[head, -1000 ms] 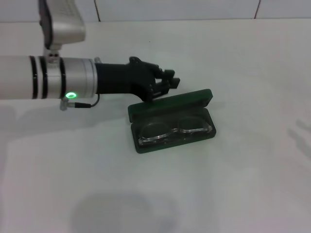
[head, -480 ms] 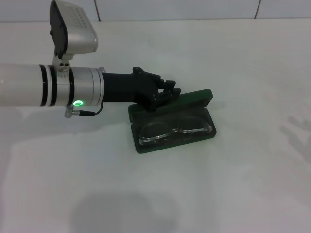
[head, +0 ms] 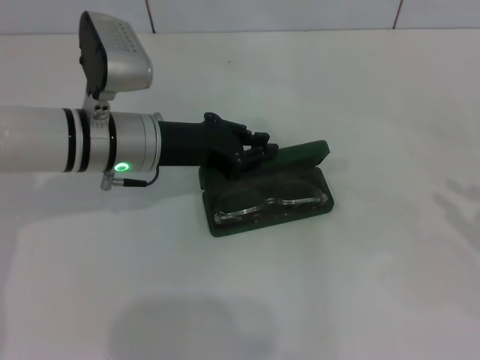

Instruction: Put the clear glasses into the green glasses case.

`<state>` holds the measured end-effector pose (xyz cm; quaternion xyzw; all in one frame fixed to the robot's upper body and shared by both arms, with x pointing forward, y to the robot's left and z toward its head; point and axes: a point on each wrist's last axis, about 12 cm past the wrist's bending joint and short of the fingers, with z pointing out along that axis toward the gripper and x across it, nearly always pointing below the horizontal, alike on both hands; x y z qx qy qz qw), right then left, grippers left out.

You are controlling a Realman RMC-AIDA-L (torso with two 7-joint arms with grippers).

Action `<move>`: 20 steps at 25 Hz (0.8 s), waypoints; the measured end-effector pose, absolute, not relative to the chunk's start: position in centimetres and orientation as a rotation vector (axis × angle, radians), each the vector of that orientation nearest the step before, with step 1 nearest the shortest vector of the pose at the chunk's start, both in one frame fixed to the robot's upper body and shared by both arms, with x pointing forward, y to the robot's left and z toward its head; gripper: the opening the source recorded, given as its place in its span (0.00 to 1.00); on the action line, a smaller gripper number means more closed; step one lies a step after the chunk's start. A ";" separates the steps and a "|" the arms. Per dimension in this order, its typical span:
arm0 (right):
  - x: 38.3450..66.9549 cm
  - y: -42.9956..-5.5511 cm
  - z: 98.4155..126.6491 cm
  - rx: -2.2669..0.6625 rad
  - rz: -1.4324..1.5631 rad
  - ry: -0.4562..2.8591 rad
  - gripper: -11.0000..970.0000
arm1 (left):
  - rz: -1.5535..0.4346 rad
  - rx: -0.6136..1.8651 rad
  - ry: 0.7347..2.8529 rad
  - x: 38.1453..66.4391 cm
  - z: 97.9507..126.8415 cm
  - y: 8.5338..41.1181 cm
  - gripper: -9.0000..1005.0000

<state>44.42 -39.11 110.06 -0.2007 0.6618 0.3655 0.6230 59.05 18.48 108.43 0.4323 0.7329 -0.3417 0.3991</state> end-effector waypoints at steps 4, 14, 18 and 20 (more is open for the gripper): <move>44.4 -39.1 110.0 -0.461 0.838 1.517 0.36 | -0.886 1.097 1.864 58.7 108.1 18.5 0.24; 44.2 -39.1 109.9 -0.459 0.837 1.519 0.36 | -0.942 1.209 1.882 56.9 106.9 17.9 0.24; 44.3 -39.1 109.9 -0.461 0.838 1.516 0.36 | -0.957 1.226 1.895 56.2 106.3 17.8 0.24; 44.3 -39.1 109.9 -0.461 0.838 1.516 0.36 | -0.970 1.237 1.893 56.0 106.2 17.7 0.24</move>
